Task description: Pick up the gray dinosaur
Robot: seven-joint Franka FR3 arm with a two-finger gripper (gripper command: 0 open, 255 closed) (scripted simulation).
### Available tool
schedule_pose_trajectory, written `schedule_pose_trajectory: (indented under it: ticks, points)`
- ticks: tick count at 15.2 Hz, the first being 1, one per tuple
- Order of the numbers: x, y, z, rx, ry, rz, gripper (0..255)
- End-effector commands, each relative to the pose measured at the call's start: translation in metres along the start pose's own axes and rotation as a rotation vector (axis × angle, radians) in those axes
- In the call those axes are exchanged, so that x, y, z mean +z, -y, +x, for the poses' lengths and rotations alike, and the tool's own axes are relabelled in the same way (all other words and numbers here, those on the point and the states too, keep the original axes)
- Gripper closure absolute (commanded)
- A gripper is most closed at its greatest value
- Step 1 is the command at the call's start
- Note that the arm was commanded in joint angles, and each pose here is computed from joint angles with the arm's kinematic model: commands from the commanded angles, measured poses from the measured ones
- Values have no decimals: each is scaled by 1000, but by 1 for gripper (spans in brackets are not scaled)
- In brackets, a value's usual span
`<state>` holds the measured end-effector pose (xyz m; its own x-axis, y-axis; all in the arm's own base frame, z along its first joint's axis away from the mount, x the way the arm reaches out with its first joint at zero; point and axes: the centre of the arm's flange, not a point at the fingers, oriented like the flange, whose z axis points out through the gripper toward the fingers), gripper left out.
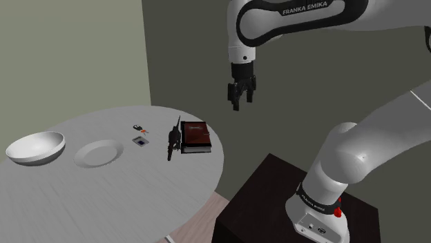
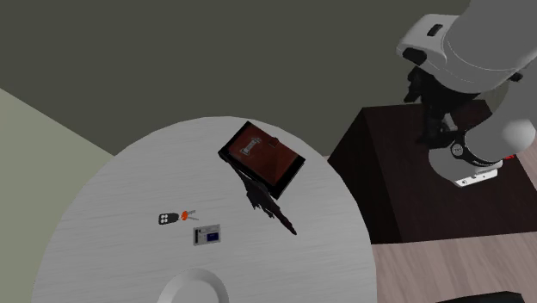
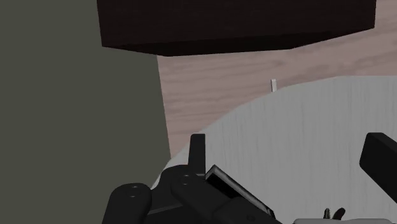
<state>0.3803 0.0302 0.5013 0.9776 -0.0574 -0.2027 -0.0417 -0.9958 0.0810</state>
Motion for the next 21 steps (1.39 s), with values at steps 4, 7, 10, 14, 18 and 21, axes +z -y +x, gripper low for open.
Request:
schedule_pose_trajectory:
  ticks: [4, 7, 10, 14, 18, 21]
  points:
    - [26, 14, 62, 70, 28, 33, 0]
    - [41, 22, 99, 112, 45, 53, 0]
    - [56, 28, 137, 153, 61, 73, 0]
    - [76, 35, 187, 208, 84, 99, 0]
    - [98, 39, 237, 263, 106, 125, 0]
    - [115, 41, 275, 304, 123, 145, 0]
